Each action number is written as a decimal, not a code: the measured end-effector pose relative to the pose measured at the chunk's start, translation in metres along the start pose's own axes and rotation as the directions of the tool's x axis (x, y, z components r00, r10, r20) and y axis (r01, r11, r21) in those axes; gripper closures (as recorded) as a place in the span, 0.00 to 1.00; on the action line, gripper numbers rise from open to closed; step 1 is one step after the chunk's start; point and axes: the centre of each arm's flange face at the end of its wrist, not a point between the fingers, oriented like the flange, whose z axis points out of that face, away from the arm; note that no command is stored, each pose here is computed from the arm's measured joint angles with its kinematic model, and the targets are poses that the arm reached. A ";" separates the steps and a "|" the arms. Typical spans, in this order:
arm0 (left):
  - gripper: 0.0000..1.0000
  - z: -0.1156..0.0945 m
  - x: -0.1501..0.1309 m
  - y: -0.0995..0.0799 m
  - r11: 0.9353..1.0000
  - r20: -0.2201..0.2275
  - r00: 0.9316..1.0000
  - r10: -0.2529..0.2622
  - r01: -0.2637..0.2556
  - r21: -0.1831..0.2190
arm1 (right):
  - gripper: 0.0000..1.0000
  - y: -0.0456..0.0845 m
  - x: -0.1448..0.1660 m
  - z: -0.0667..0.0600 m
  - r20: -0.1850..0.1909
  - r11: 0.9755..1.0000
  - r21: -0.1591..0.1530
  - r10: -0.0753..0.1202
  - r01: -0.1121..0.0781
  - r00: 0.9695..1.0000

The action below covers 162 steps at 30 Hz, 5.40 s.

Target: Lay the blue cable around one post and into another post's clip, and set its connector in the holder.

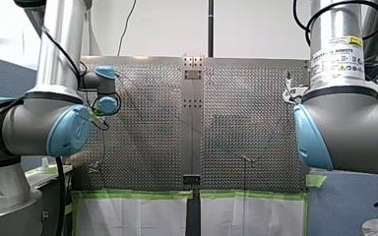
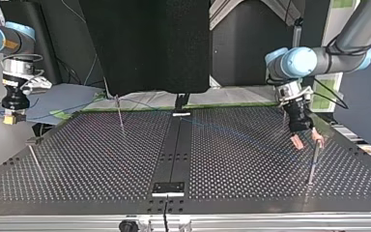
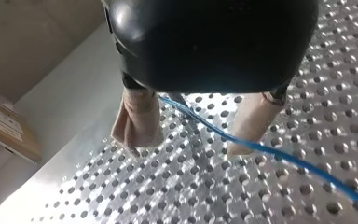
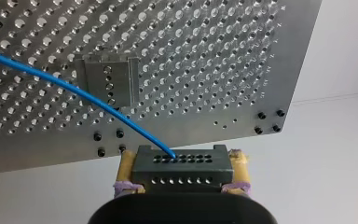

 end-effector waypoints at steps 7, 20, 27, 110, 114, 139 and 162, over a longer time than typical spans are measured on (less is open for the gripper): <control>0.00 0.012 -0.009 -0.001 1.000 0.027 1.000 -0.012 0.012 -0.019 | 1.00 0.000 0.000 0.000 0.003 1.000 0.000 0.000 0.000 1.000; 0.00 0.034 -0.007 0.005 0.999 0.012 1.000 -0.021 0.021 -0.037 | 1.00 0.001 -0.002 -0.002 0.011 1.000 -0.008 0.003 -0.003 1.000; 0.00 0.041 -0.006 0.004 0.999 0.001 0.999 -0.038 0.038 -0.024 | 1.00 0.004 -0.003 -0.003 0.017 1.000 -0.013 0.012 -0.012 1.000; 0.00 0.038 -0.003 0.003 0.999 -0.012 1.000 -0.024 0.024 -0.035 | 1.00 0.018 -0.012 0.066 0.255 0.977 0.213 -0.028 -0.028 0.967; 0.00 0.038 -0.003 0.003 0.999 -0.011 1.000 -0.022 0.022 -0.037 | 1.00 0.018 -0.014 0.069 0.235 0.974 0.223 -0.025 -0.029 0.972; 0.00 0.038 -0.003 0.003 0.999 -0.010 1.000 -0.022 0.022 -0.037 | 1.00 0.015 -0.017 0.078 0.238 0.972 0.217 0.038 -0.091 0.971; 0.00 0.038 -0.003 0.003 0.999 -0.010 1.000 -0.022 0.021 -0.038 | 1.00 0.009 -0.017 0.082 0.232 0.972 0.221 0.032 -0.085 0.972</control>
